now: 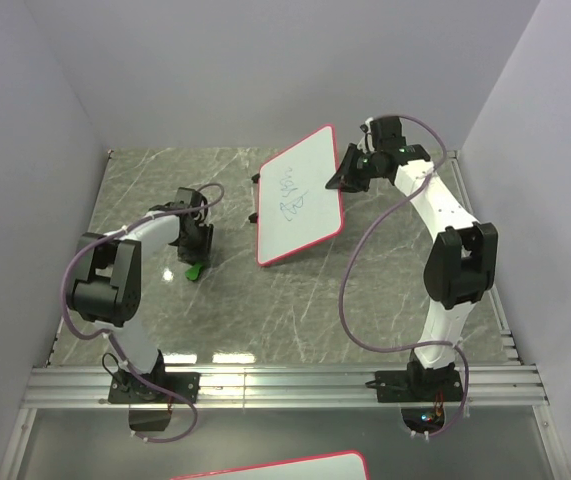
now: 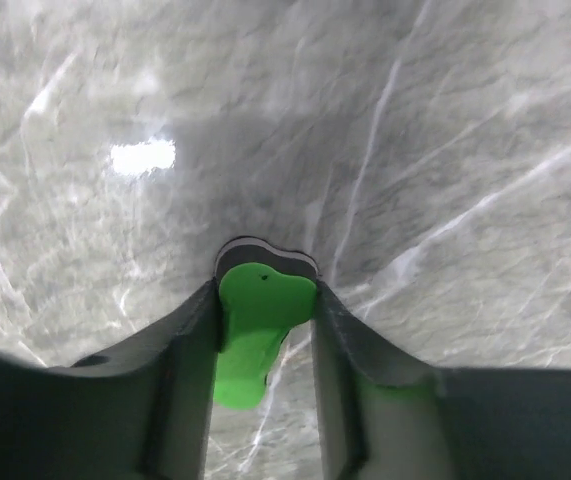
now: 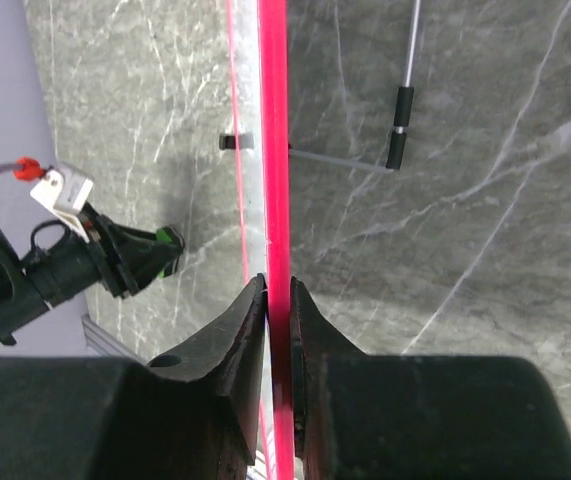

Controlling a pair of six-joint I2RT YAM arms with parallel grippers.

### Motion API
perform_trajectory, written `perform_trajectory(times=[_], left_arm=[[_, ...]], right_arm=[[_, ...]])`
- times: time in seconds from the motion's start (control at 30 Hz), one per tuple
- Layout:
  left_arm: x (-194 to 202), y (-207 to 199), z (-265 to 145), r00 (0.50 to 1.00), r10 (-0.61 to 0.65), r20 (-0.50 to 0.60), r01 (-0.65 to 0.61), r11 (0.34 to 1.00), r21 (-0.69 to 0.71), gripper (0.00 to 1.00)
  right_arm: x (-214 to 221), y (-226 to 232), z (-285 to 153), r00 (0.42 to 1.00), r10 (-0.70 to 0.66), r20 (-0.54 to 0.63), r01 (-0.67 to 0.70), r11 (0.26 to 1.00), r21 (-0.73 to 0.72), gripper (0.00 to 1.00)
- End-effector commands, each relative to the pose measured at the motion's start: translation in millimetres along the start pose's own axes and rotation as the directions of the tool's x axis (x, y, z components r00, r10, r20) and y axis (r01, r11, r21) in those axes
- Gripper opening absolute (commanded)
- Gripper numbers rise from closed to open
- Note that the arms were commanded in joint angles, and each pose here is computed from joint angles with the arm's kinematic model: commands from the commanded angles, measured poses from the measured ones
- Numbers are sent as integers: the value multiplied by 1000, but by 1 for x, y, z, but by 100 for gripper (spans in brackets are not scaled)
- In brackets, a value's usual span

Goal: Erase the whiteboard

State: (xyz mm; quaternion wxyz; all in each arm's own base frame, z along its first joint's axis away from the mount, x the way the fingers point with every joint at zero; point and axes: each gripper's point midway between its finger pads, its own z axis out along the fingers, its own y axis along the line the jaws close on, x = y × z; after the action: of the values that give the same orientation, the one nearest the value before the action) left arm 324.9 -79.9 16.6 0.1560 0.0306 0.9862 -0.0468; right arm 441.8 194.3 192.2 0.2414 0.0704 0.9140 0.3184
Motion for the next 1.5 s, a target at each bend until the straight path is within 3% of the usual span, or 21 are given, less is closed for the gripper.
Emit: perform_trajectory(times=[0.0,0.03,0.1,0.2,0.4,0.6,0.7,0.83,1.13,1.3,1.37,1.47], left_arm=[[24,-12,19,994,19,-105,-12,998,66,37],[22,-14,16,995,23,-92,-16,997,72,35],[25,-17,15,994,33,-101,-24,996,89,16],[27,-18,16,993,34,-117,-23,995,94,1],[8,-25,0,998,-8,-63,15,994,108,0],[-60,-68,-52,994,-70,80,45,958,285,0],[-105,-97,-90,968,-102,229,-3,908,418,0],[-138,-143,-126,939,-97,330,-114,817,565,0],[-146,-257,-136,942,0,335,-255,649,717,0],[-141,-299,-124,960,25,278,-243,564,789,0],[-140,-305,-117,964,32,262,-234,565,791,0],[-139,-299,-90,974,33,224,-195,625,756,0]], right_arm=[[28,-16,-13,996,-46,-73,52,995,91,0],[30,-18,-14,996,-41,-74,48,994,95,0],[31,-20,-17,997,-46,-67,52,994,99,0],[34,-22,-18,997,-51,-65,57,993,103,0],[38,-25,-19,996,-57,-65,64,992,110,0],[43,-27,-18,996,-53,-70,60,993,104,0],[43,-27,-15,996,-50,-69,56,994,96,0],[39,-27,-11,996,-56,-67,63,993,98,0],[35,-23,-13,996,-69,-57,74,993,89,0],[42,-26,-15,995,-70,-65,75,993,91,0],[43,-25,-16,995,-71,-63,77,993,87,0],[42,-22,-19,996,-74,-55,79,994,81,0]])
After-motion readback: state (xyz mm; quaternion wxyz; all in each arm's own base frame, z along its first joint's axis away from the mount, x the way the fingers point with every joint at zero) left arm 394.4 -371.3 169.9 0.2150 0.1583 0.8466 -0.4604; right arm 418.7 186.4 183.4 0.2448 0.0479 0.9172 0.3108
